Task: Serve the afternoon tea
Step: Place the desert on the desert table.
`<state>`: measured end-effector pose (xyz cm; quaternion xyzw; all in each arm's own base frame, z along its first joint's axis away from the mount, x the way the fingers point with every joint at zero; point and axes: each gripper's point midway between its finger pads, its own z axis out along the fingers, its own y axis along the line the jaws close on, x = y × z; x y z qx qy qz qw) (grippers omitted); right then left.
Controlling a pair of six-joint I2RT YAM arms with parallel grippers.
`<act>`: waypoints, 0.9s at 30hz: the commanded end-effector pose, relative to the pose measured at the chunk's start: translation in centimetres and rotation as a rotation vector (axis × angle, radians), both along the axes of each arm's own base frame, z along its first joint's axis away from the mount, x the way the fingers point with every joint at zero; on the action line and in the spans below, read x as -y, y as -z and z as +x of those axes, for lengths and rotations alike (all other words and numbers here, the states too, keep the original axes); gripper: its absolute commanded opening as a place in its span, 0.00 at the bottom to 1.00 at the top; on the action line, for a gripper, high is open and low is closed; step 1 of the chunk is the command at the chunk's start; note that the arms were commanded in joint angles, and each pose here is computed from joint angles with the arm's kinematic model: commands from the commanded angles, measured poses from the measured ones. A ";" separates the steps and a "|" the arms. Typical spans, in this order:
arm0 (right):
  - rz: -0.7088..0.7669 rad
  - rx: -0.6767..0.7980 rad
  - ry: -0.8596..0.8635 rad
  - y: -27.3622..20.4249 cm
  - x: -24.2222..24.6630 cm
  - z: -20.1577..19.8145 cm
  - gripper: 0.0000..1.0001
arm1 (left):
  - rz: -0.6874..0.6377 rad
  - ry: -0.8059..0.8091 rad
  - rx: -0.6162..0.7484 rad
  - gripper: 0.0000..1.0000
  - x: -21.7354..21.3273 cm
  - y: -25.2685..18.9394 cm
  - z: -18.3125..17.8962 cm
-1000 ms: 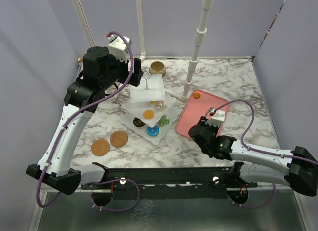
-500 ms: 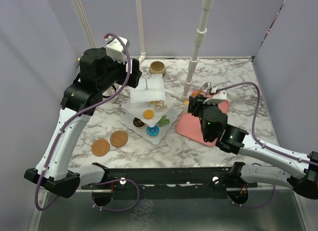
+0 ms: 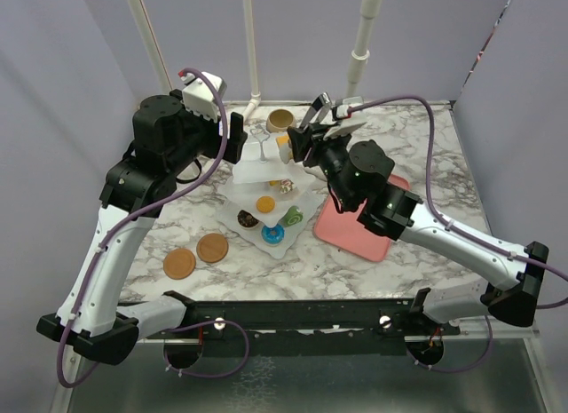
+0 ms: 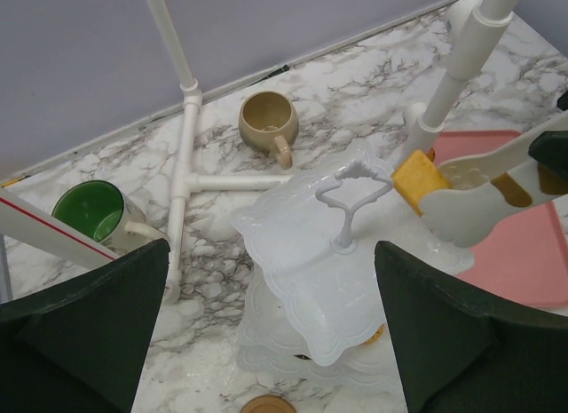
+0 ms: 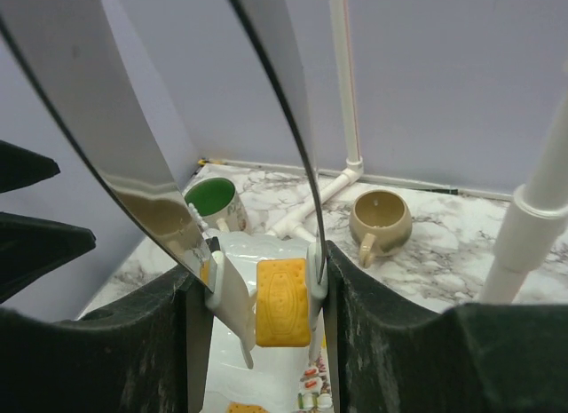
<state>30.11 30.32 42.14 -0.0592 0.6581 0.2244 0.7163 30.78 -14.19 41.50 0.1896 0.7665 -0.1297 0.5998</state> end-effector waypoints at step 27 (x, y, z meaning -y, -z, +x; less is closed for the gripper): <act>-0.031 -0.001 -0.117 -0.5 -1.5 0.9 0.62 | -0.003 0.021 0.021 0.99 0.1 -0.6 -0.2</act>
